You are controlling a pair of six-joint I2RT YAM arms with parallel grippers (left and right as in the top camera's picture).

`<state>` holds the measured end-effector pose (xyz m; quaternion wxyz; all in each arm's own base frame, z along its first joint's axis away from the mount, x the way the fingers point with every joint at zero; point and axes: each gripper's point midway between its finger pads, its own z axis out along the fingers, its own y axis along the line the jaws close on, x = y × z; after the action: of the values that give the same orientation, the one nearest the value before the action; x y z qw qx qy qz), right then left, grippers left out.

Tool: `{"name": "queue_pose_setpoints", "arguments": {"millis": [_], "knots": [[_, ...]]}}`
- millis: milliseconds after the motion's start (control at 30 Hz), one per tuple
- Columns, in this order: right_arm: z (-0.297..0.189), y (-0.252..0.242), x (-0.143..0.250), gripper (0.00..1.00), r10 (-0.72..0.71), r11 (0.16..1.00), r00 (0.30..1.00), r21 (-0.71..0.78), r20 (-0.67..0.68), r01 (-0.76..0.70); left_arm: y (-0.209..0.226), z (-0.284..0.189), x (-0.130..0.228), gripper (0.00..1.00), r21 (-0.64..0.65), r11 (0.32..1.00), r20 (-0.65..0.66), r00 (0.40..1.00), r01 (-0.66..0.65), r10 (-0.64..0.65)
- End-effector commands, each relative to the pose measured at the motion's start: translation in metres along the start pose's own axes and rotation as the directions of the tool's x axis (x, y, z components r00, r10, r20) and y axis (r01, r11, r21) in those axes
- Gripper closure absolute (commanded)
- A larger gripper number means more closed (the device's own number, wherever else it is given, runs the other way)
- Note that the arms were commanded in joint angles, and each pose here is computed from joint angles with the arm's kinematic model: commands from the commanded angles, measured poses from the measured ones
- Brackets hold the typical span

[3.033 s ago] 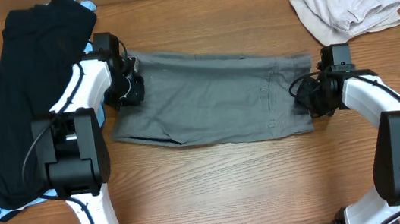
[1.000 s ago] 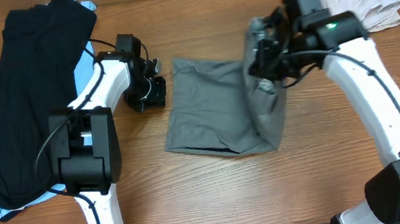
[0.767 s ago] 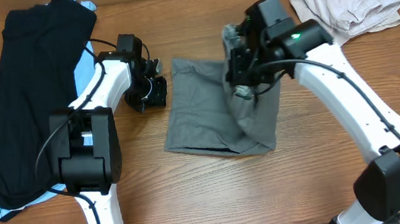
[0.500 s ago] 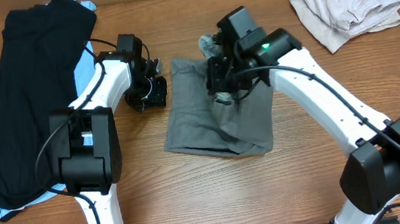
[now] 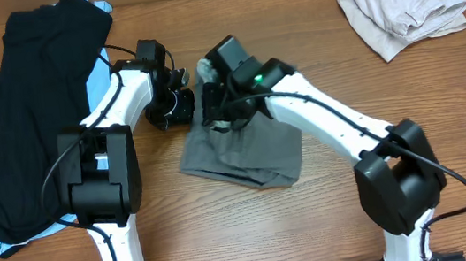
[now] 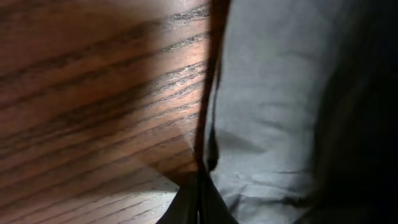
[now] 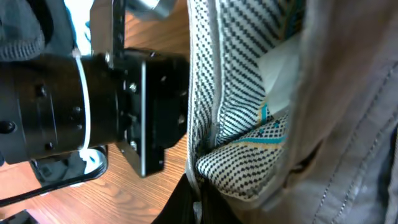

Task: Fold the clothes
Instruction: 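Release the right gripper and press the folded shorts flat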

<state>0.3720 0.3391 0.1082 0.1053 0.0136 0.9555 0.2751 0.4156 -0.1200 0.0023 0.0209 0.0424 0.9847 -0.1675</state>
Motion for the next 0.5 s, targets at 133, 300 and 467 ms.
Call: {"name": "queue_pose_setpoints", "arguments": {"millis": [133, 300, 467], "knots": [[0.012, 0.026, -0.007, 0.37, 0.007, 0.998, 0.999, -0.066, 0.046, -0.004, -0.003, 0.006, 0.003, 0.96, 0.014, 1.0, -0.014, 1.0, 0.014, -0.013], [-0.011, 0.024, -0.019, 0.28, 0.023, 0.997, 0.997, -0.072, 0.073, -0.018, 0.004, 0.003, -0.001, 0.96, 0.006, 1.0, -0.001, 1.0, 0.024, -0.024], [-0.054, 0.007, -0.028, 0.25, 0.019, 0.999, 0.996, -0.029, 0.091, -0.016, 0.025, -0.026, -0.014, 0.96, 0.004, 0.996, 0.023, 0.996, 0.085, -0.085]]}}
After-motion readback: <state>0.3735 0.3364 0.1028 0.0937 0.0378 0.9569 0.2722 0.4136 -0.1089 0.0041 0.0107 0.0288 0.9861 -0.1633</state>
